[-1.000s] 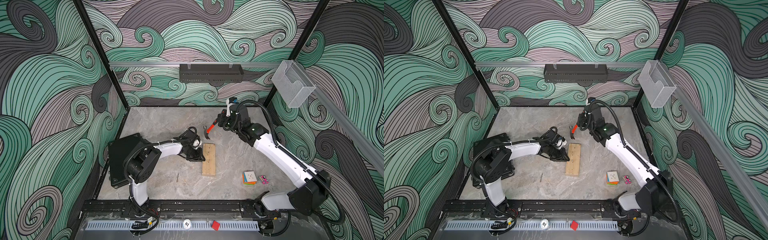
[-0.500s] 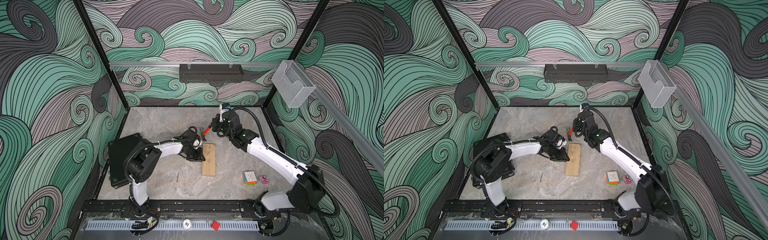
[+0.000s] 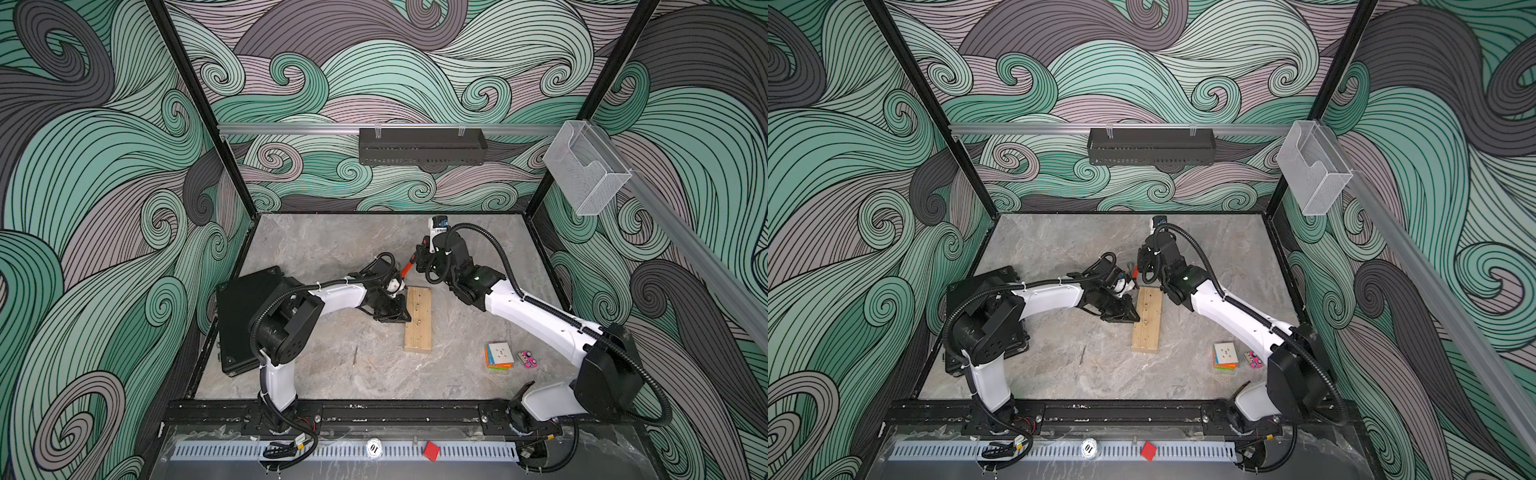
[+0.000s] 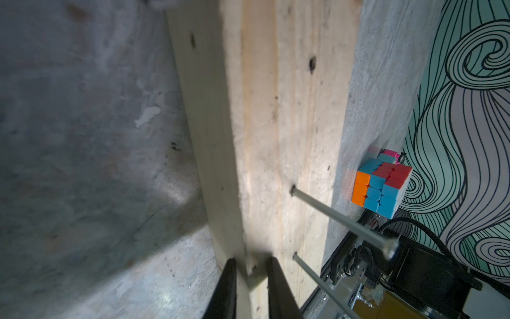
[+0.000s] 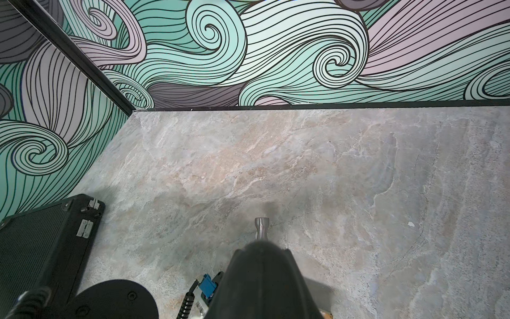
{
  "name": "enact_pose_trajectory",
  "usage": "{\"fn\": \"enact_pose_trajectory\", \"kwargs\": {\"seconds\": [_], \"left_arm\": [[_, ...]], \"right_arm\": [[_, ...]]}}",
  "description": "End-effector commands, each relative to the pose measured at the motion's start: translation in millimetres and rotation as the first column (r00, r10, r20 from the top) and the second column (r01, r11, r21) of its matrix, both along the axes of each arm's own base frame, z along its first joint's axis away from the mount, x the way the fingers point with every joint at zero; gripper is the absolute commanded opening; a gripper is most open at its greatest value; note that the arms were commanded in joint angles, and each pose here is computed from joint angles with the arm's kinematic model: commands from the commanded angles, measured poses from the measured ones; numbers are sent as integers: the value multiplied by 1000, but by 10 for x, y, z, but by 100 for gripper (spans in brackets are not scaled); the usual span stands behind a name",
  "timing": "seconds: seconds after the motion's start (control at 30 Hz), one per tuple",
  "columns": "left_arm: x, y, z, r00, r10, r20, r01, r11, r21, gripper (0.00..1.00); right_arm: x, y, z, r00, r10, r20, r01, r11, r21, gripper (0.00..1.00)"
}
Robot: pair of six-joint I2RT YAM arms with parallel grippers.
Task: Use a claw hammer to pull out a nail
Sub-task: Remove the nail from the mounting plate.
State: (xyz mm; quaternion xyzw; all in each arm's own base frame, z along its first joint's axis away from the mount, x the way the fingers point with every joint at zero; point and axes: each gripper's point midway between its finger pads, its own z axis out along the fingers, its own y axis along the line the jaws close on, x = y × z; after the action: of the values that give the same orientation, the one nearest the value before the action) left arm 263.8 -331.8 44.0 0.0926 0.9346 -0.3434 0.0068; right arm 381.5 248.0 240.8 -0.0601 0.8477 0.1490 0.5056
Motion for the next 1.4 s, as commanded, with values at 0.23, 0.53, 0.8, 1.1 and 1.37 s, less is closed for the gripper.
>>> {"fn": "enact_pose_trajectory", "kwargs": {"seconds": [0.23, 0.53, 0.8, 1.1, 1.37], "left_arm": [[-22, 87, -252, 999, 18, -26, -16, 996, 91, 17], [-21, 86, -271, 999, 20, -30, -17, 996, 90, 17], [-29, 82, -263, 999, 18, -31, -16, 996, 88, 17], [-42, 83, -272, 999, 18, -33, -15, 996, 87, 17], [-36, 55, -266, 999, 11, -33, -8, 996, 85, 17]], "right_arm": [[-19, 45, 284, 994, -23, 111, 19, 999, 39, 4], [-86, -80, 757, 976, -38, 216, 28, 998, 48, 4], [-91, -258, 927, 957, -99, 272, 95, 995, 27, 5], [-221, -456, 749, 963, -166, 213, 159, 986, 49, 4], [-333, -439, 562, 968, -199, 153, 187, 978, 93, 4]]}}
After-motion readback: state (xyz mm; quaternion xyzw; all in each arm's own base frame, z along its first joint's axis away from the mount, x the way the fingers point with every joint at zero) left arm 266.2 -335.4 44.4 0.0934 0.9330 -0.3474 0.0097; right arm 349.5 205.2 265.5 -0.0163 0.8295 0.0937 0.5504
